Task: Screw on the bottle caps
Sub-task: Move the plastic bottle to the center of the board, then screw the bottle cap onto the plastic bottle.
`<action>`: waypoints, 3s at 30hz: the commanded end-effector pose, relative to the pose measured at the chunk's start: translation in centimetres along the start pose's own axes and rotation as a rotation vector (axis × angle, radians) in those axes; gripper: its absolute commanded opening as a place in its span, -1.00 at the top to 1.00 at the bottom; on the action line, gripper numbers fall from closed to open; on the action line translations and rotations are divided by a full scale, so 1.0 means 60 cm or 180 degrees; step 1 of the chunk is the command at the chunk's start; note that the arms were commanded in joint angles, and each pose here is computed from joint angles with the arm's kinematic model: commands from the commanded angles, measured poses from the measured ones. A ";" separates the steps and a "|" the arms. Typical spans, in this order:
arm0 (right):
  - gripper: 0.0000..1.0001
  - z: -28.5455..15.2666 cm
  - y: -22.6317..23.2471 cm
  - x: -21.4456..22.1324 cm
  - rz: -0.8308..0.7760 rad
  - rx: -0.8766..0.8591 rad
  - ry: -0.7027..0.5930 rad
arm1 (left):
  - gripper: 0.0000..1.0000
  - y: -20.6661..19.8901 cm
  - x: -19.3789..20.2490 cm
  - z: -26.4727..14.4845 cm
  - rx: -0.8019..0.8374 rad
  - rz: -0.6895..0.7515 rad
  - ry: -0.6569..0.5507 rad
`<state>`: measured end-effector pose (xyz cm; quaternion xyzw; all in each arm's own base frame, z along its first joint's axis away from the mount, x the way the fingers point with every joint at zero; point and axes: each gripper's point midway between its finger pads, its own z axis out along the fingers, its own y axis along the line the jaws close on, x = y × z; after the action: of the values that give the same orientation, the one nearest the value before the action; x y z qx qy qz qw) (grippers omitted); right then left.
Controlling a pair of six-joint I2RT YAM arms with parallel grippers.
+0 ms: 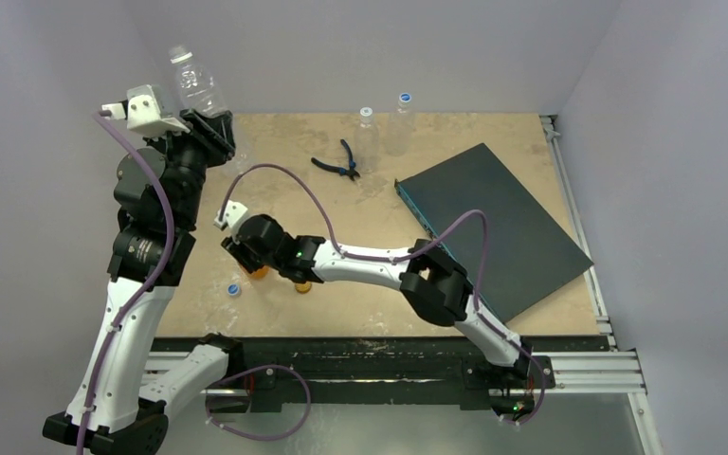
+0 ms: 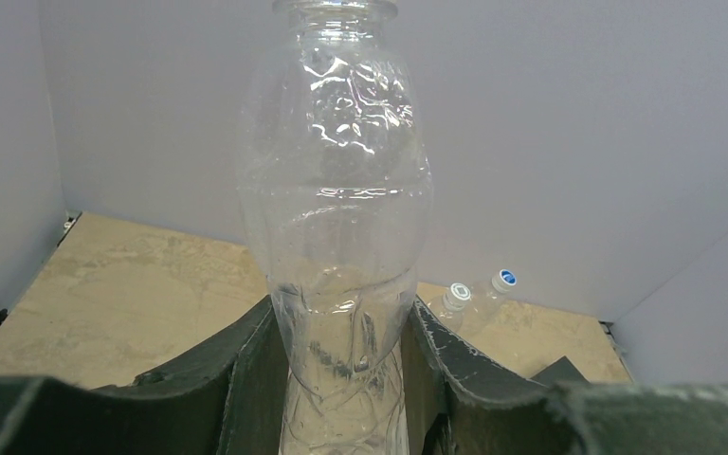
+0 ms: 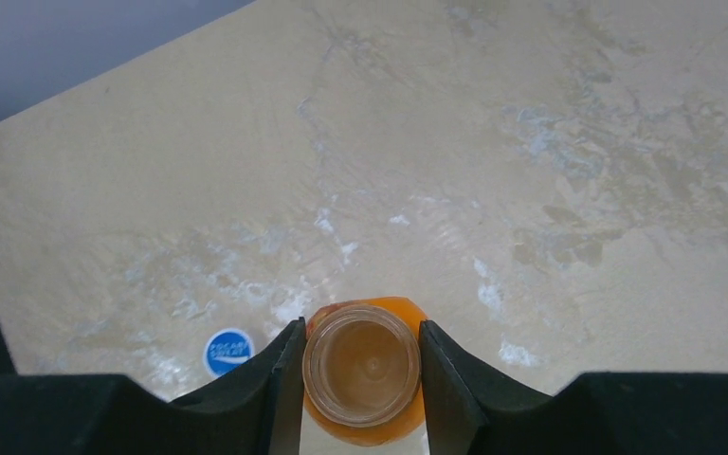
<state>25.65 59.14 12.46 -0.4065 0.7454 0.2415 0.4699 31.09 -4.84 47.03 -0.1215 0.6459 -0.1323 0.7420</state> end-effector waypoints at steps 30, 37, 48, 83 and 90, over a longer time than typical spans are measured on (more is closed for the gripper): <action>-0.91 -0.012 -0.176 -0.133 0.0197 0.0463 -0.0344 | 0.49 -0.006 -0.017 0.000 0.0043 0.0067 -0.0028; -0.94 -0.111 -0.173 -0.149 0.0512 0.0318 -0.0349 | 0.49 -0.003 -0.029 -0.003 -0.0006 0.0116 -0.0056; -0.65 -0.151 -0.047 -0.092 0.0344 -0.0151 -0.0395 | 0.49 -0.003 -0.042 -0.003 -0.0038 0.0145 -0.0071; -0.29 0.088 0.125 0.093 -0.0193 -0.0358 0.0040 | 0.50 -0.025 -0.053 0.020 0.0036 0.0139 0.0055; 0.04 0.088 0.126 0.095 -0.0268 -0.0267 0.0050 | 0.50 -0.022 -0.049 0.019 0.0025 0.0158 0.0076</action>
<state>20.40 64.46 3.29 -0.4632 0.7275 0.2588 0.4350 32.74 -5.43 48.60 -0.1068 0.6723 -0.1191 0.7228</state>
